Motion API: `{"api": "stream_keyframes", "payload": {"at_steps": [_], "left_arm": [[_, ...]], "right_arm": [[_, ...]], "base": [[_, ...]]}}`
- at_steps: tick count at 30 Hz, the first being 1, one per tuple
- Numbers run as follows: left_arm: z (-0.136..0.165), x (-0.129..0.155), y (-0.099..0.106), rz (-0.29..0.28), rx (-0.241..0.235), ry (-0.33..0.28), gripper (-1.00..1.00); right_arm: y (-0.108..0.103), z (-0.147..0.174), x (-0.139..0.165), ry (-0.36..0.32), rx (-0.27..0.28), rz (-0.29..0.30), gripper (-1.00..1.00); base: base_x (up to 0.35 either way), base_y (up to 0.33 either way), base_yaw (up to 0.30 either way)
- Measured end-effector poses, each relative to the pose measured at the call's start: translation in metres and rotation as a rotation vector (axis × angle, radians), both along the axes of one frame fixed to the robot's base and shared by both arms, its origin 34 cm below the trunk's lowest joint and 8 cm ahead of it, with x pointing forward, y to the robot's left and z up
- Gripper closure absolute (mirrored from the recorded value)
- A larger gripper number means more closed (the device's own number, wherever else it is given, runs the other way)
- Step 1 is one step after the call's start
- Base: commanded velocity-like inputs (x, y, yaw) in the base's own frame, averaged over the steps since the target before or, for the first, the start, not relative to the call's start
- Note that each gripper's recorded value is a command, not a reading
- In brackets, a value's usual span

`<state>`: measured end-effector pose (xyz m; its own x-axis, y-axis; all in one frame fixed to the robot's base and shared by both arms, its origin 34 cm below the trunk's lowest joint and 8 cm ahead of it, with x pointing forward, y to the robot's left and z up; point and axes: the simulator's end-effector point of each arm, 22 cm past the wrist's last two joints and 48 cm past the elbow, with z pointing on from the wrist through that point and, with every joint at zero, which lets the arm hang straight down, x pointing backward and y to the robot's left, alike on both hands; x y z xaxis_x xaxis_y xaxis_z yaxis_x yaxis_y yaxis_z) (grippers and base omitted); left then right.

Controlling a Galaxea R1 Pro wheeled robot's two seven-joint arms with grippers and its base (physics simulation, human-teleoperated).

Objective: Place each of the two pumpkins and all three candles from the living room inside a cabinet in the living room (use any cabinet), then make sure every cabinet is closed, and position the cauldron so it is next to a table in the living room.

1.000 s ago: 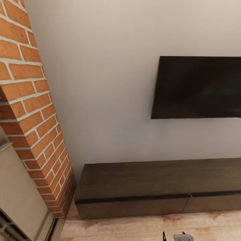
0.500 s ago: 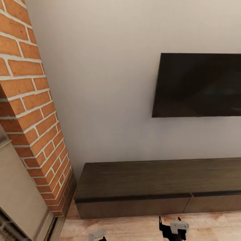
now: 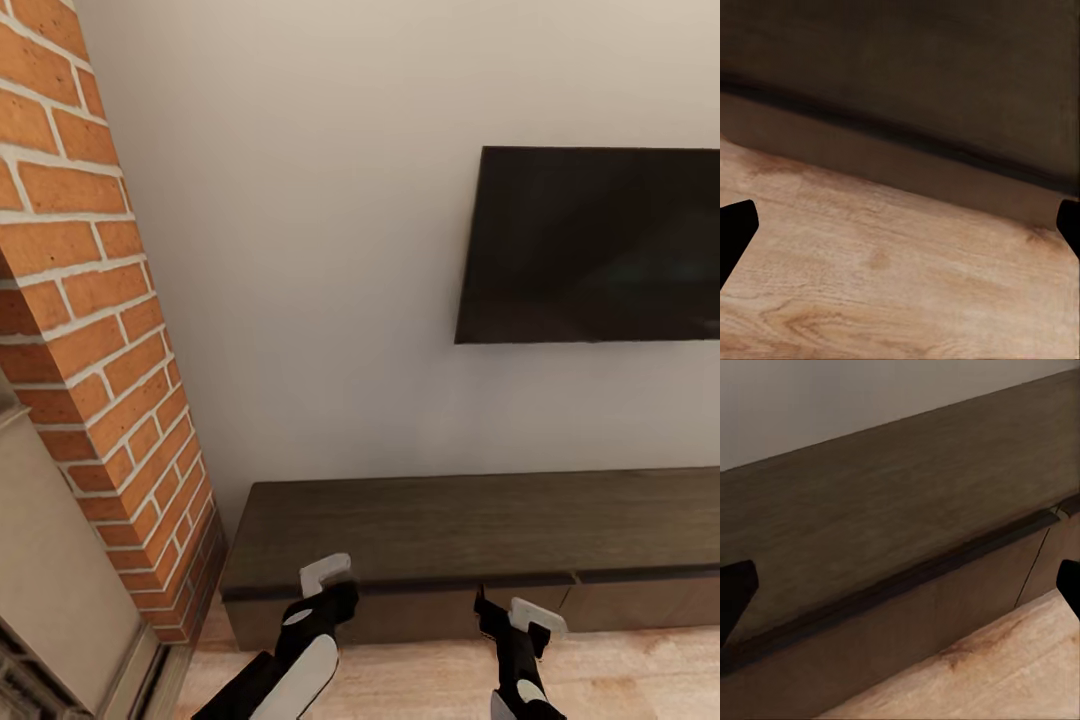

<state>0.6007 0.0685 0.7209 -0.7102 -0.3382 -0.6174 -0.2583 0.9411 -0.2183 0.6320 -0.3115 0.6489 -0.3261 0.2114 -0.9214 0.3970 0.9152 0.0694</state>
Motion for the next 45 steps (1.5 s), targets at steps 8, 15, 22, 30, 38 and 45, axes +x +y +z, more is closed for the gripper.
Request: {"api": "stream_keyframes", "payload": {"at_steps": [8, 15, 22, 30, 38, 45], "left_arm": [[0.042, 0.037, 0.066, 0.047, 0.006, -0.134, -1.0], [0.077, 0.043, 0.085, 0.001, -0.033, -0.215, -1.0], [0.064, 0.019, 0.068, -0.27, -0.284, -0.128, -1.0], [0.068, 0.018, 0.066, -0.345, -0.366, -0.197, -1.0], [0.053, 0.019, 0.068, -0.336, -0.366, -0.206, -1.0], [0.038, 0.016, 0.067, -0.339, -0.366, -0.202, -1.0]], "right_arm": [[0.005, -0.001, 0.035, -0.009, 0.204, -0.068, -1.0], [0.006, 0.014, 0.092, -0.03, 0.566, -0.05, -1.0], [0.032, 0.017, 0.099, -0.123, 0.703, 0.088, -1.0], [0.052, 0.026, 0.103, -0.202, 0.747, 0.216, -1.0], [0.052, 0.019, 0.102, -0.231, 0.754, 0.259, -1.0], [0.051, 0.007, 0.1, -0.234, 0.751, 0.26, -1.0]], "base": [[0.0, 0.0, 0.0], [0.0, 0.0, 0.0], [0.0, 0.0, 0.0], [0.0, 0.0, 0.0], [-0.028, 0.0, 0.0], [-0.132, 0.0, 0.0]]}}
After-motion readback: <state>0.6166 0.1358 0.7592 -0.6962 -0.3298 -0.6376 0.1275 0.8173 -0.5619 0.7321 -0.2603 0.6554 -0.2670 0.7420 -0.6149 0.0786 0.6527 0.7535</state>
